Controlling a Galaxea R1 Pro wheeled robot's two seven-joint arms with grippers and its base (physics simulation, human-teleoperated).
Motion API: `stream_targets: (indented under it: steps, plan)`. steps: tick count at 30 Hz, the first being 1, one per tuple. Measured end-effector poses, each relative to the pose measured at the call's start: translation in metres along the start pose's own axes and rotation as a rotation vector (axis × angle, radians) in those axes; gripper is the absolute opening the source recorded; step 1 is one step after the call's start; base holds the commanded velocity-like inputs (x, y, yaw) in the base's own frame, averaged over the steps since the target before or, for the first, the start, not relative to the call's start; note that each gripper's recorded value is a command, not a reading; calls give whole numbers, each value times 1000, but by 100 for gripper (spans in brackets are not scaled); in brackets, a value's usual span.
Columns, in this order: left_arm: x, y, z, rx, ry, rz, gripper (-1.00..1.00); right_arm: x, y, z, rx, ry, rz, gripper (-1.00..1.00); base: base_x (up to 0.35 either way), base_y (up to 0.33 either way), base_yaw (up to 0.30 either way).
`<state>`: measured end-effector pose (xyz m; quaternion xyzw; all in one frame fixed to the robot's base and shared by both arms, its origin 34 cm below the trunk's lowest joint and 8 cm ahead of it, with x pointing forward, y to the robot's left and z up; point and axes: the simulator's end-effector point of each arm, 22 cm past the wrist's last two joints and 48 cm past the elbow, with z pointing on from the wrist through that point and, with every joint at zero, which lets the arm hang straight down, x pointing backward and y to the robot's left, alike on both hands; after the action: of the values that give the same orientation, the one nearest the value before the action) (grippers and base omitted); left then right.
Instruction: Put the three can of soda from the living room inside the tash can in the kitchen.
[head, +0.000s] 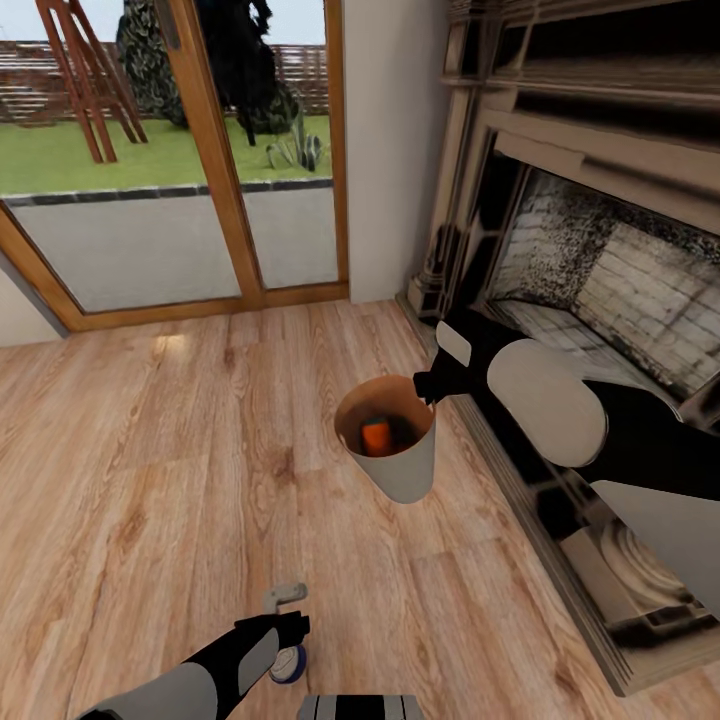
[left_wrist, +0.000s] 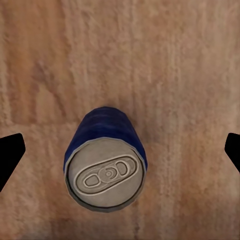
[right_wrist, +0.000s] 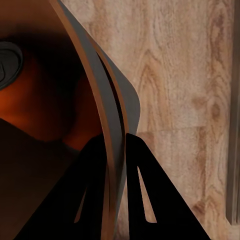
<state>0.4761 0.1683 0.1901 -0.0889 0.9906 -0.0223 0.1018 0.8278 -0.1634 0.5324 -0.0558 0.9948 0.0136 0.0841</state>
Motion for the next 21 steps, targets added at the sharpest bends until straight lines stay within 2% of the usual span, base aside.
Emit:
stream_targets:
  steps: [6,14,21]
  plan:
    - [13,3,11,-3,10,-1,100,5,0,11,3,0,-3,-100,0,0,0]
    - [22,6,11,-6,21,-1,100,5,-1,10,4,0,-2,-100,0,0,0]
    - [29,8,24,-8,21,-1,100,10,-1,23,6,0,-3,-100,0,0,0]
